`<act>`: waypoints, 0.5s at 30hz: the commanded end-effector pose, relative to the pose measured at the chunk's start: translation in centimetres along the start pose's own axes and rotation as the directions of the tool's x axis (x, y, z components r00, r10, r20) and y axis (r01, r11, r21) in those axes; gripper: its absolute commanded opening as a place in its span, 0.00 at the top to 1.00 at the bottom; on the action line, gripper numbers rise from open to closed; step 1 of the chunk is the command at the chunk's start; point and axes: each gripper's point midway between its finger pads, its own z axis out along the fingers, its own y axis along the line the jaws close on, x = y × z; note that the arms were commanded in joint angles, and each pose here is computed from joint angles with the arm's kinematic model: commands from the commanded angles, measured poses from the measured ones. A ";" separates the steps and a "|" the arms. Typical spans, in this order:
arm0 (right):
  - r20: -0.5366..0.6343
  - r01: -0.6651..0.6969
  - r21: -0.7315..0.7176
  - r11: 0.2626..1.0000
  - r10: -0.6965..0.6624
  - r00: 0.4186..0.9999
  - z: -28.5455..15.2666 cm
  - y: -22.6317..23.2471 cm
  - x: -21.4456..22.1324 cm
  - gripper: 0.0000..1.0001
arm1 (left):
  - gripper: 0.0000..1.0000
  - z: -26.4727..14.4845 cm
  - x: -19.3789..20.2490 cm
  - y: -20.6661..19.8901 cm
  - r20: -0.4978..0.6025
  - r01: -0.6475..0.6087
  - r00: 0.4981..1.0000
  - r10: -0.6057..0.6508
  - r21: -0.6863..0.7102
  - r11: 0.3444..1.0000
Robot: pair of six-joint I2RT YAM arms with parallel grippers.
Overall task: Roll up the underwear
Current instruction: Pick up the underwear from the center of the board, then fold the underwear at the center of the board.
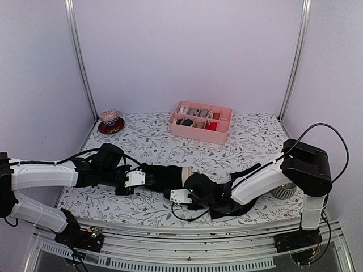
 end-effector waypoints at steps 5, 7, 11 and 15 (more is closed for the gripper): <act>0.018 -0.089 -0.222 0.971 0.096 0.995 -2.9 1.8 -0.9 0.94 | 1.00 -0.5 0.8 -0.5 0.004 -0.026 1.000 0.026 0.002 1.000; 0.021 -0.113 -0.285 0.952 0.125 0.992 -3.7 2.0 -1.8 0.96 | 1.00 -1.0 0.9 -0.7 0.014 -0.046 0.999 0.046 0.002 0.999; 0.008 -0.185 -0.389 0.902 0.204 0.979 -4.9 2.5 -3.4 0.97 | 1.00 -1.9 0.9 -1.8 0.047 -0.106 0.993 0.105 0.010 0.994; -0.021 -0.252 -0.481 0.840 0.277 0.961 -6.1 2.9 -4.9 0.96 | 1.00 -3.0 1.0 -2.2 0.058 -0.147 0.987 0.147 -0.007 0.989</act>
